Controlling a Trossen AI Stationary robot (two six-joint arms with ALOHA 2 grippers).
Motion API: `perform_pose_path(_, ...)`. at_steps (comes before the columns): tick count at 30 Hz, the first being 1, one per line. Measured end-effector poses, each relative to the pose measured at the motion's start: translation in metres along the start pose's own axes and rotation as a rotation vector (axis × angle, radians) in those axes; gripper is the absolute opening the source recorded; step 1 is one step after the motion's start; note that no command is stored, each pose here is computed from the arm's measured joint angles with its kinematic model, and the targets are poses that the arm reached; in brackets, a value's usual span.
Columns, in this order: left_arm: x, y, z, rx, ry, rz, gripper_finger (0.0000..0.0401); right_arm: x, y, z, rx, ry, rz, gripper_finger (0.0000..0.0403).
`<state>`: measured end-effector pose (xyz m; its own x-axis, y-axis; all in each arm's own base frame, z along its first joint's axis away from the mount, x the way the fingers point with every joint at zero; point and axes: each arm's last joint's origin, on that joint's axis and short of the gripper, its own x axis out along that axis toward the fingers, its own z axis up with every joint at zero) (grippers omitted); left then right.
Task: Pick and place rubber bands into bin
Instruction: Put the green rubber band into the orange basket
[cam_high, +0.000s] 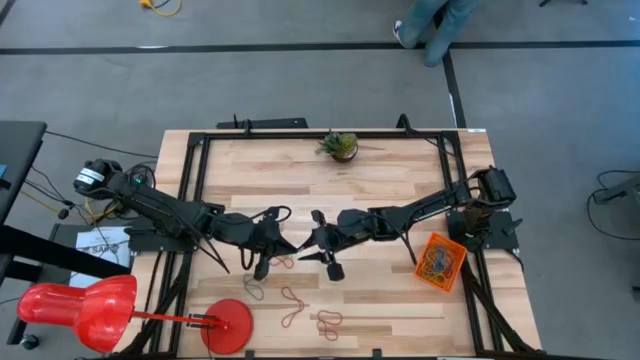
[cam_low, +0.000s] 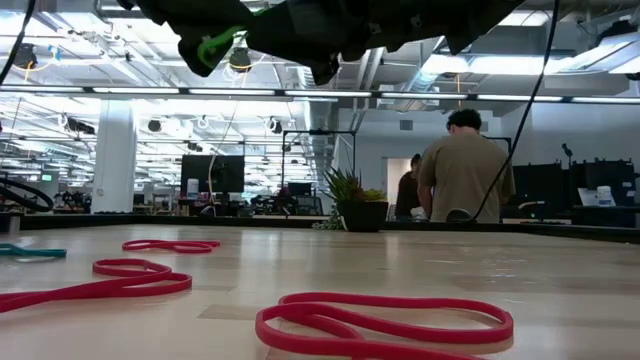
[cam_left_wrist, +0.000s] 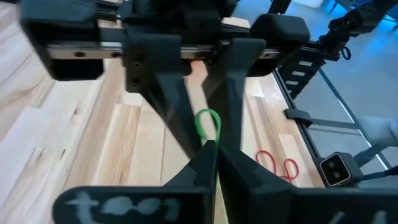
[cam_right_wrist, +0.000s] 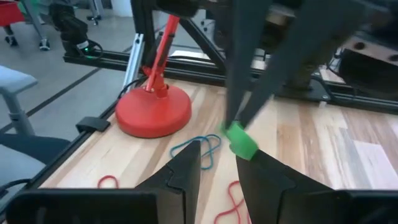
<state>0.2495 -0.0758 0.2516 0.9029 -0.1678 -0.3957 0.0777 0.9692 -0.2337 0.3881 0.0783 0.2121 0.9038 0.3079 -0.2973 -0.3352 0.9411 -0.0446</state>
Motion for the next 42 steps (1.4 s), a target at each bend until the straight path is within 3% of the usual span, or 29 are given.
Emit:
perform_pose_path(14, 0.0, -0.001, -0.002, -0.002, 0.033, -0.047, 0.0, -0.001, -0.007, -0.001, 0.014, 0.001, -0.019, 0.0098)
perform_pose_path(23, 0.0, 0.003, -0.005, -0.002, 0.042, 0.073, 0.0, -0.001, -0.007, -0.001, 0.014, 0.002, -0.021, 0.0095)
perform_pose_path(32, 0.0, 0.004, -0.005, -0.002, 0.037, 0.081, 0.0, -0.002, -0.014, -0.008, 0.033, 0.076, -0.125, 0.0007)
perform_pose_path(42, 0.019, 0.014, -0.024, 0.013, 0.143, 0.24, 0.0025, -0.004, -0.025, -0.013, 0.089, 0.117, -0.185, 0.0006)
